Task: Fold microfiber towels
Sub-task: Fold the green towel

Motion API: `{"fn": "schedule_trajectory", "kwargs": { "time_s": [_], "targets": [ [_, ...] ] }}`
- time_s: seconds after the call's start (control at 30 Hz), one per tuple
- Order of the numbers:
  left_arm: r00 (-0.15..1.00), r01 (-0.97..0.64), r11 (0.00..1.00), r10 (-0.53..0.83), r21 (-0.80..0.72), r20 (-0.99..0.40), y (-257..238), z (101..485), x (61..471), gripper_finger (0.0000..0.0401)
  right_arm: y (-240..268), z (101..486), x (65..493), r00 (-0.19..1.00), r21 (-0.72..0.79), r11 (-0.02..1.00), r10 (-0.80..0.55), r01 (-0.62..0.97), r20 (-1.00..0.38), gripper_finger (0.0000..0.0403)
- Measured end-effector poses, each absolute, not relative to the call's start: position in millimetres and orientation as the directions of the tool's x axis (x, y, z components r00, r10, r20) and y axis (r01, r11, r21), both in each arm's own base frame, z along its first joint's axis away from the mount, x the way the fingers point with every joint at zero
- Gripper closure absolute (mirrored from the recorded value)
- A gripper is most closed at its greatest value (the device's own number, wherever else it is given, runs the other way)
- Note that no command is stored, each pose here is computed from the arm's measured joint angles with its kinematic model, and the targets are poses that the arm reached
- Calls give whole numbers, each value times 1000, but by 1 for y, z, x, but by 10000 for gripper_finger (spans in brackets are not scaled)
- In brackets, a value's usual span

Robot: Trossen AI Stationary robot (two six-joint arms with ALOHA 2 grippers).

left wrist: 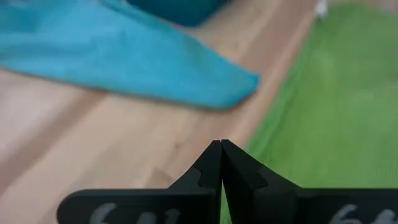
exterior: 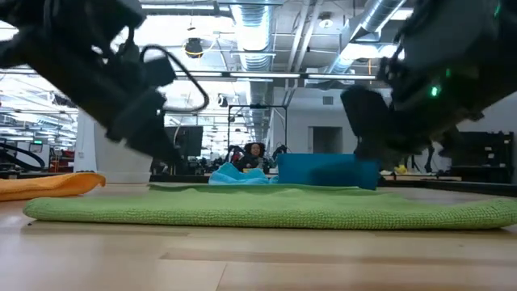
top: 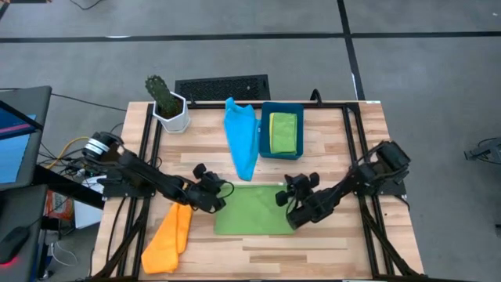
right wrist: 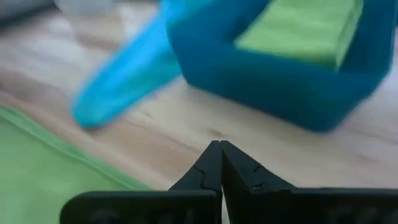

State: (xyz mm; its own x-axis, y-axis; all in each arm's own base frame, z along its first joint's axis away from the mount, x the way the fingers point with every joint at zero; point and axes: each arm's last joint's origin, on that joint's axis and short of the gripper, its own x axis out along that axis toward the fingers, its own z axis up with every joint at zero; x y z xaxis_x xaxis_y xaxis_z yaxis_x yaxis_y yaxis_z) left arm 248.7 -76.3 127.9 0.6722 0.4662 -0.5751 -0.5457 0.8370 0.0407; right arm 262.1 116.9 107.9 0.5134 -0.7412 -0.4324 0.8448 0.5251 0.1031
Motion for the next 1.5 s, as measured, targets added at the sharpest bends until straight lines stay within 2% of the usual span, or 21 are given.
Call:
{"fn": "schedule_trajectory", "kwargs": {
  "time_s": [0.2,0.37,0.47,0.67,0.97,1.1,1.2,1.33,1.43,1.5],
  "targets": [
    [737,-561,827,475,-42,-482,-78,151,249,401,127,107,283,606,160,593,-708,789,-363,383],
    [822,-396,914,310,-89,-478,-95,139,262,401,126,92,301,640,181,621,-682,763,-354,381],
    [805,-359,932,286,-45,-519,-100,118,266,401,120,84,313,663,198,643,-647,740,-377,379],
    [719,-456,890,372,6,-587,-91,85,267,401,103,74,322,655,191,646,-620,739,-432,385],
    [710,-464,886,370,-3,-600,-88,85,268,401,89,72,325,629,178,633,-614,753,-478,377],
    [736,-400,917,323,2,-595,-88,106,266,401,93,111,326,691,203,683,-582,701,-428,380],
    [756,-392,920,327,8,-567,-86,130,260,401,107,150,318,780,181,796,-474,578,-410,379],
    [797,-373,928,316,-9,-514,-81,166,248,401,132,189,292,858,238,905,-213,354,-466,376],
    [855,-319,943,245,-93,-457,-82,191,240,401,148,194,265,794,320,902,-40,290,-607,377],
    [899,-263,949,176,-174,-400,-86,205,237,401,159,191,247,727,329,898,14,293,-687,380]
  ]
}}
